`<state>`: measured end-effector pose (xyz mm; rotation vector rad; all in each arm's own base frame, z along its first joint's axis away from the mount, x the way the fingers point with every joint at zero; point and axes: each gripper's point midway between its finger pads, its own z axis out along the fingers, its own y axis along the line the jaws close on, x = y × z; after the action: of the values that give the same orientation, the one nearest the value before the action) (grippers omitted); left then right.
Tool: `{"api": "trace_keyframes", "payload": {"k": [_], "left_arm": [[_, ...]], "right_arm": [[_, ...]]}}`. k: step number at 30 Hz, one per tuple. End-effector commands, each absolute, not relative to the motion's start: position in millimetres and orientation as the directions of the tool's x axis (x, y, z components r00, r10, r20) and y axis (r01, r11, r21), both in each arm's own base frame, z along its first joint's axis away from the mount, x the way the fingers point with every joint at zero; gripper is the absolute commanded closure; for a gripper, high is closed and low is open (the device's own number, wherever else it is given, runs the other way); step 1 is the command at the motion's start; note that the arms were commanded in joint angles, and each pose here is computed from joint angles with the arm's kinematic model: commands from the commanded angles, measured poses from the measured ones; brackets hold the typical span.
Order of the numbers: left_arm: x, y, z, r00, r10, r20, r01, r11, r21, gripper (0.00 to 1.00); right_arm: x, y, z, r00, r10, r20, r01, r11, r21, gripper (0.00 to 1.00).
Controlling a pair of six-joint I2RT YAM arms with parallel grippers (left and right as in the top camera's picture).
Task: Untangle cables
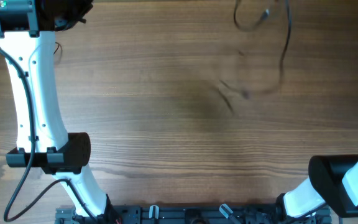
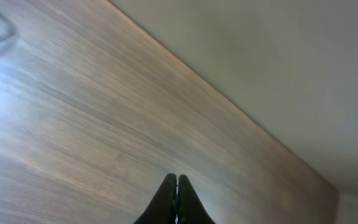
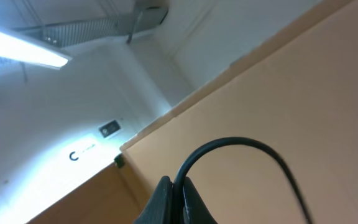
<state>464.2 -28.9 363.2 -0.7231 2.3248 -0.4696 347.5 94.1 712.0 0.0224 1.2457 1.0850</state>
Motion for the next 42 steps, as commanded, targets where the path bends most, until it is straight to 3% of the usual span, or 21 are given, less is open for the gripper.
{"api": "trace_keyframes", "payload": {"k": [1, 6, 8, 10, 12, 14, 18, 19, 20, 21, 23, 24, 25, 28, 29, 31, 40, 42], "left_arm": [[455.5, -85.4, 373.9, -0.794, -0.377, -0.478, -0.032, 0.81, -0.585, 0.96], [433.4, -164.4, 386.8, -0.875, -0.204, -0.439, 0.2, 0.673, -0.712, 0.9], [423.2, -200.8, 377.3, -0.909, -0.147, -0.389, 0.211, 0.642, -0.737, 0.96], [417.2, -219.3, 373.7, -0.921, -0.12, -0.371, 0.217, 0.632, -0.744, 0.96], [419.1, -218.8, 370.2, -0.917, -0.124, -0.38, 0.211, 0.657, -0.724, 0.96], [427.2, -207.4, 365.6, -0.906, -0.153, -0.394, 0.184, 0.696, -0.694, 0.96], [437.4, -172.9, 351.6, -0.897, -0.222, -0.382, 0.081, 0.768, -0.636, 0.96], [440.0, -167.5, 352.0, -0.893, -0.235, -0.383, 0.071, 0.768, -0.637, 0.96], [442.5, -163.8, 352.5, -0.889, -0.243, -0.387, 0.067, 0.768, -0.637, 0.96], [443.9, -162.5, 352.2, -0.887, -0.246, -0.39, 0.066, 0.769, -0.635, 0.96], [443.5, -161.8, 351.1, -0.888, -0.244, -0.39, 0.064, 0.773, -0.631, 0.96], [442.2, -161.6, 350.0, -0.891, -0.244, -0.383, 0.059, 0.774, -0.63, 0.96], [440.5, -161.3, 348.7, -0.895, -0.243, -0.375, 0.053, 0.775, -0.63, 0.96], [437.2, -168.7, 343.2, -0.906, -0.219, -0.362, 0.061, 0.779, -0.624, 0.96], [434.6, -174.0, 337.3, -0.915, -0.191, -0.356, 0.075, 0.786, -0.614, 0.96], [435.6, -178.3, 311.8, -0.934, -0.173, -0.313, 0.035, 0.827, -0.561, 0.96], [406.6, -266.0, 175.0, -0.998, 0.059, 0.007, 0.05, 0.895, -0.443, 0.96], [401.3, -296.9, 157.1, -0.993, 0.116, 0.022, 0.091, 0.876, -0.475, 0.9]], "right_arm": [[327.4, 100.9, 735.1, -0.087, 0.701, -0.708, -0.723, 0.444, 0.528, 0.96], [319.6, 115.1, 743.4, -0.168, 0.719, -0.674, -0.776, 0.326, 0.541, 0.96], [329.9, 125.9, 734.0, -0.179, 0.696, -0.695, -0.772, 0.338, 0.538, 0.96], [346.5, 129.8, 723.4, -0.209, 0.71, -0.672, -0.735, 0.339, 0.587, 0.96], [363.7, 132.6, 712.3, -0.176, 0.714, -0.678, -0.692, 0.4, 0.601, 0.95], [368.7, 150.3, 709.0, -0.205, 0.709, -0.675, -0.708, 0.369, 0.602, 0.96], [313.7, 137.5, 773.5, -0.013, 0.772, -0.636, -0.873, 0.301, 0.383, 0.96], [322.0, 141.6, 765.8, -0.023, 0.758, -0.651, -0.855, 0.322, 0.405, 0.96], [349.7, 149.2, 736.9, -0.128, 0.741, -0.659, -0.779, 0.336, 0.529, 0.96], [355.7, 154.6, 732.2, -0.21, 0.757, -0.619, -0.767, 0.265, 0.584, 0.95], [305.9, 146.0, 780.7, -0.163, 0.804, -0.572, -0.916, 0.092, 0.391, 0.96], [286.1, 142.5, 792.2, -0.079, 0.812, -0.578, -0.954, 0.107, 0.281, 0.96], [295.9, 145.6, 784.8, -0.08, 0.792, -0.605, -0.935, 0.151, 0.322, 0.95], [385.4, 144.1, 691.6, -0.194, 0.703, -0.684, -0.639, 0.438, 0.632, 0.96], [405.8, 135.8, 661.9, -0.221, 0.702, -0.677, -0.52, 0.503, 0.691, 0.95], [414.4, 135.0, 637.1, -0.248, 0.655, -0.713, -0.457, 0.57, 0.683, 0.96], [412.4, 124.9, 652.0, -0.176, 0.683, -0.709, -0.462, 0.579, 0.672, 0.96], [406.3, 129.6, 664.9, -0.167, 0.689, -0.705, -0.516, 0.548, 0.658, 0.95]]}}
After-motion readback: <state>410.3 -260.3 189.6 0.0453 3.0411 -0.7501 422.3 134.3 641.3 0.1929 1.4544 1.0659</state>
